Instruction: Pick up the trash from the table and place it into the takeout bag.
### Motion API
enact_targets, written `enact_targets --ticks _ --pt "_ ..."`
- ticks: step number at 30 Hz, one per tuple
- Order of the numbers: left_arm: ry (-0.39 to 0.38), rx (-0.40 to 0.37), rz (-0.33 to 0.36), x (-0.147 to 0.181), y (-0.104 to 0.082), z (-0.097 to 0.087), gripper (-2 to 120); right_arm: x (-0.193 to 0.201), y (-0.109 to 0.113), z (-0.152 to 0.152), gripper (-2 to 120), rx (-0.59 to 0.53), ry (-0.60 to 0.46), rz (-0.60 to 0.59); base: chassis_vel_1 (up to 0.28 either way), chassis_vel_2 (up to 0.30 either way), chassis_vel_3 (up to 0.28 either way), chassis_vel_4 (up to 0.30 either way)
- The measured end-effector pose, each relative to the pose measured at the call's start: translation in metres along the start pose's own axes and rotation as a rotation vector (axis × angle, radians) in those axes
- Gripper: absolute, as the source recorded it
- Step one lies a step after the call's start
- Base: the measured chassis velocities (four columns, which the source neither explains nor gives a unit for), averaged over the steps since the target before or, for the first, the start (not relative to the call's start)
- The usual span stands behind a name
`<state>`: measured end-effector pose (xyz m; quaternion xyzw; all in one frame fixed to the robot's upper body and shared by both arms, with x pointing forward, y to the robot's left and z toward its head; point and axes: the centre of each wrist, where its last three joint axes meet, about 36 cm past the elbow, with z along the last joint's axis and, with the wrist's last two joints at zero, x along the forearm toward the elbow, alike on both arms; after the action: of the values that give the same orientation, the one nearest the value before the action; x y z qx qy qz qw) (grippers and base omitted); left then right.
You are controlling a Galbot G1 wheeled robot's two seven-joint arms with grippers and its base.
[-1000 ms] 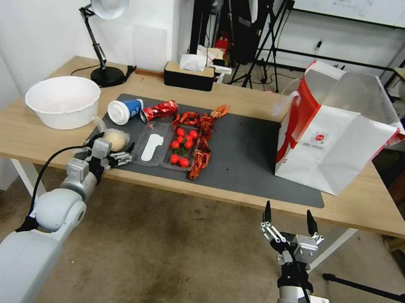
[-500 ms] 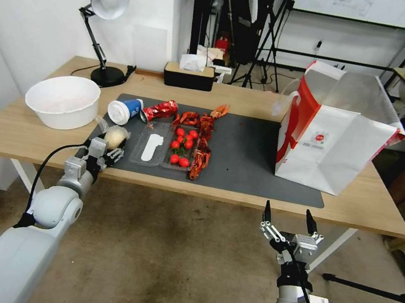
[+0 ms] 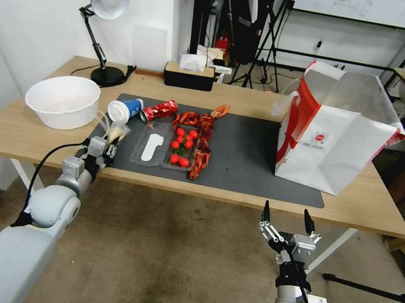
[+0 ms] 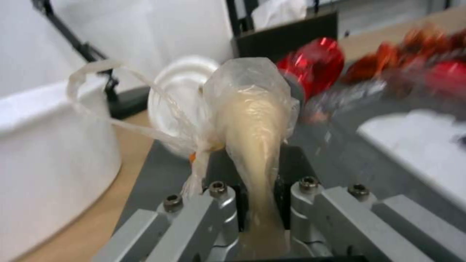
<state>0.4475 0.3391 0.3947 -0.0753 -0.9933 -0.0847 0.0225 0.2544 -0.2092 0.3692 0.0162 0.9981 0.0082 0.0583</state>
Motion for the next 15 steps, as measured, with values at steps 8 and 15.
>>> enact_targets --ticks 8,15 --pt "-0.149 0.109 0.217 -0.014 -0.005 -0.035 7 0.0 0.001 -0.001 95 -0.005 -0.001 0.003 0.0 0.0 0.0 0.0" --pt "-0.304 0.235 0.494 -0.051 -0.018 -0.08 7 0.001 0.002 -0.002 95 -0.009 -0.003 0.009 0.0 0.0 0.0 0.0"
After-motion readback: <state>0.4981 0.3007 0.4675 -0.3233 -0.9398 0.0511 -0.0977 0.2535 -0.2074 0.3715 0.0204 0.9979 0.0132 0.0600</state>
